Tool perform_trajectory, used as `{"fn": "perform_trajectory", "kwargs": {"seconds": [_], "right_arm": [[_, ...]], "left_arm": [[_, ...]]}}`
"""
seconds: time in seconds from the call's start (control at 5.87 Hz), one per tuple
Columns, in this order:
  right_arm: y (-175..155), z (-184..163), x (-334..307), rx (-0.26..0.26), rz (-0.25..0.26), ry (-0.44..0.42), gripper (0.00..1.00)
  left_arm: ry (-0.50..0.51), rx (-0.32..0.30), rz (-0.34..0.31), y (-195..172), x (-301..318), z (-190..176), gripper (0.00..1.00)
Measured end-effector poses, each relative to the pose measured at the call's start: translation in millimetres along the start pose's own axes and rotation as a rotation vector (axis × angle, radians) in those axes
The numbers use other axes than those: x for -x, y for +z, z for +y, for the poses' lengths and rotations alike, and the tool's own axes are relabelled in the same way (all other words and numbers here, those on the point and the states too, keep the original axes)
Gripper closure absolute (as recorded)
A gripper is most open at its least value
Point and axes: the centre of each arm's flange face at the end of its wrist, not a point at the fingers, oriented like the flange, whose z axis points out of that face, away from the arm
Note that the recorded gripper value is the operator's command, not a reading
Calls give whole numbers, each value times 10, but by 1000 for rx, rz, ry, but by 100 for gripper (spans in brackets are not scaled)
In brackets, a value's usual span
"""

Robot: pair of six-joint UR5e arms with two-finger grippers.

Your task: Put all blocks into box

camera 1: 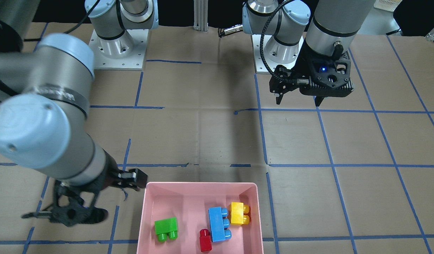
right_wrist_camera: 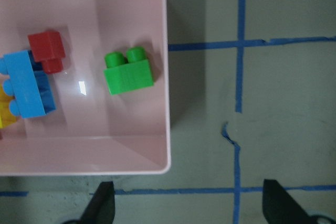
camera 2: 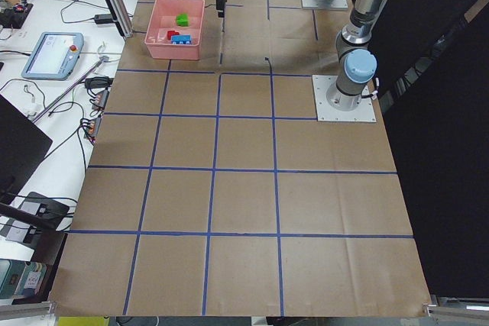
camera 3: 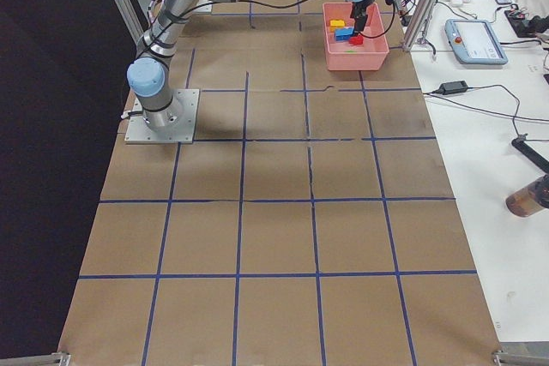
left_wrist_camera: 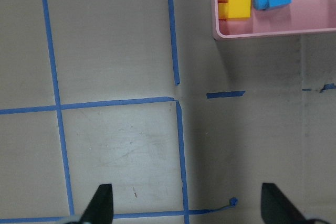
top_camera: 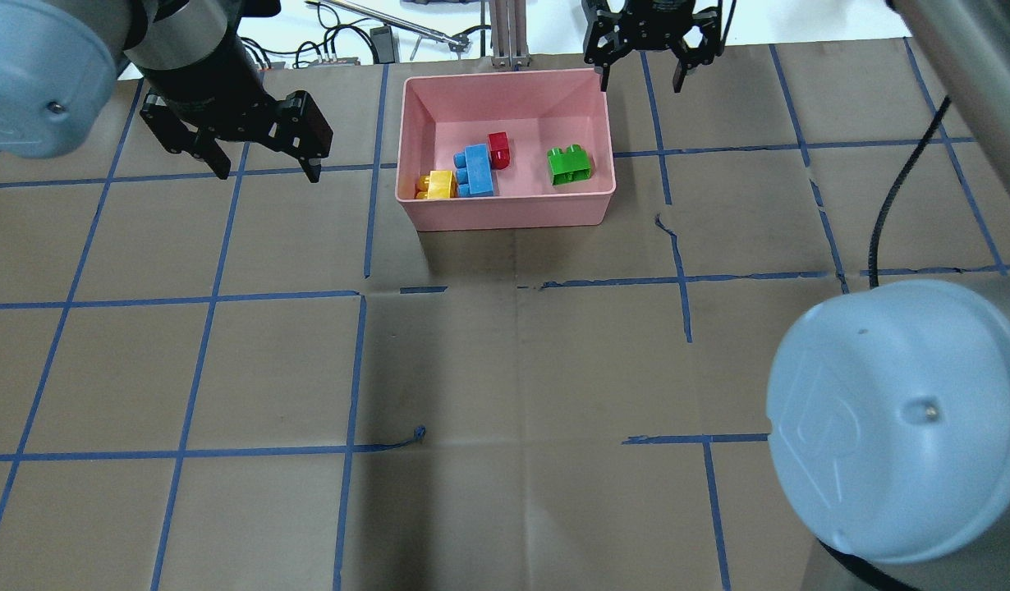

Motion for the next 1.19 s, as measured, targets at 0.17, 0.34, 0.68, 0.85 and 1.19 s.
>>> {"fn": "perform_trajectory", "kwargs": {"seconds": [0.17, 0.34, 0.68, 0.85, 1.19], "right_arm": [[-211, 344, -289, 27, 16, 13, 1], [-305, 741, -397, 46, 22, 30, 1], [-379, 1491, -444, 59, 15, 71, 0], [-299, 1645, -454, 64, 15, 71, 0], [-290, 1684, -482, 43, 18, 75, 0]], "left_arm": [[0, 1, 0, 0, 0, 1, 1], [0, 1, 0, 0, 0, 2, 1], [0, 2, 0, -4, 0, 7, 1], [0, 2, 0, -5, 0, 8, 1], [-7, 4, 0, -5, 35, 7, 1]]}}
